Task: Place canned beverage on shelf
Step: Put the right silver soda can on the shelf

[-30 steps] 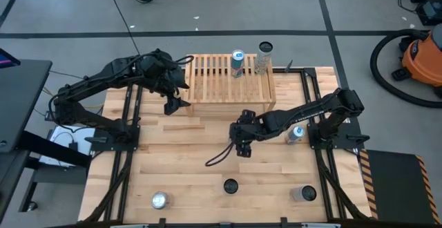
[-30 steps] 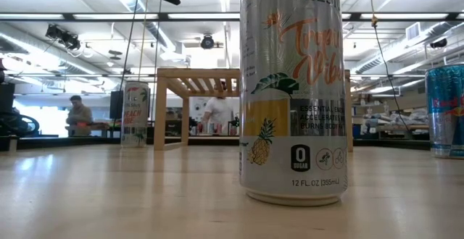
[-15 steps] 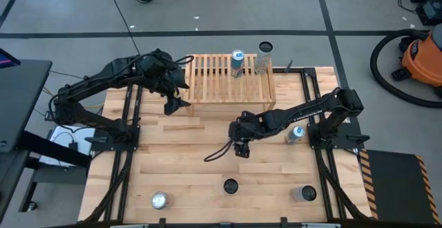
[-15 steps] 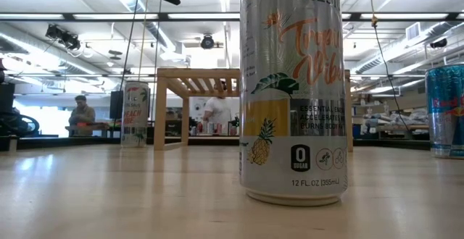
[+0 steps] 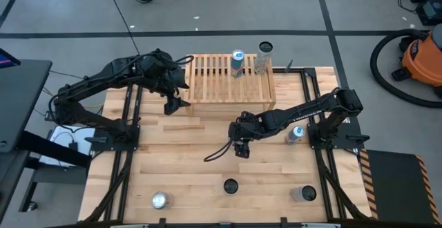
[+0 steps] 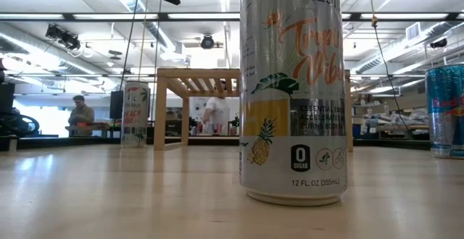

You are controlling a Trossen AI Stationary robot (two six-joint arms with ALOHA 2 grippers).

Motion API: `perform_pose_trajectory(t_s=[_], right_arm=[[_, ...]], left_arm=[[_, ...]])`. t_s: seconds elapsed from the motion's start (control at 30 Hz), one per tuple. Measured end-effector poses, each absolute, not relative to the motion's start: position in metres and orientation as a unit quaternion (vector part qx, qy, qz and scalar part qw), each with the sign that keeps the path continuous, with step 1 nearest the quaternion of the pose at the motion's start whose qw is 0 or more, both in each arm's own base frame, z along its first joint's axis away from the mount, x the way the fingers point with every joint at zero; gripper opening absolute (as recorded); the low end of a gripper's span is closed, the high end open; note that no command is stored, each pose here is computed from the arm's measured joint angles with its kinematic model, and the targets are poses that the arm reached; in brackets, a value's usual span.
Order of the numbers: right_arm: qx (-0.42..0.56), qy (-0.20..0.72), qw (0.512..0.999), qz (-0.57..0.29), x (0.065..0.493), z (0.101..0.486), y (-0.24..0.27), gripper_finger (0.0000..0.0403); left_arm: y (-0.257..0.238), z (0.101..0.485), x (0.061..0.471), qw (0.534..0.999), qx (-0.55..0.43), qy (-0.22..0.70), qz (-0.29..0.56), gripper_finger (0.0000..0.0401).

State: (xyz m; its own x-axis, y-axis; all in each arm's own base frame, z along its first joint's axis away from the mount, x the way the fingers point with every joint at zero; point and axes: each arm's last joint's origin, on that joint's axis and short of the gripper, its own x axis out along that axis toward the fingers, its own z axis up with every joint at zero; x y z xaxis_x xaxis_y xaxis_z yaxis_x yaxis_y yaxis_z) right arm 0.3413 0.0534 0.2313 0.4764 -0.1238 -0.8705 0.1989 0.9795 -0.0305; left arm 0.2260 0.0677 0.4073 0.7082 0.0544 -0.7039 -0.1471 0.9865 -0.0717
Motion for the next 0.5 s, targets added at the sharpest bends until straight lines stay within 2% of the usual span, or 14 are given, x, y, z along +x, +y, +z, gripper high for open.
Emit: perform_pose_trajectory(t_s=[0.2, 0.5], right_arm=[[0.043, 0.5, 0.86, -0.091, 0.3453, 0.2285, 0.0521, 0.0327], [0.044, 0.496, 0.863, -0.089, 0.3494, 0.225, 0.0529, 0.0328]], left_arm=[[0.0676, 0.4073, 0.226, 0.922, -0.061, 0.378, 0.055, 0.0355], [0.0675, 0.4069, 0.2259, 0.921, -0.062, 0.38, 0.054, 0.0355]])
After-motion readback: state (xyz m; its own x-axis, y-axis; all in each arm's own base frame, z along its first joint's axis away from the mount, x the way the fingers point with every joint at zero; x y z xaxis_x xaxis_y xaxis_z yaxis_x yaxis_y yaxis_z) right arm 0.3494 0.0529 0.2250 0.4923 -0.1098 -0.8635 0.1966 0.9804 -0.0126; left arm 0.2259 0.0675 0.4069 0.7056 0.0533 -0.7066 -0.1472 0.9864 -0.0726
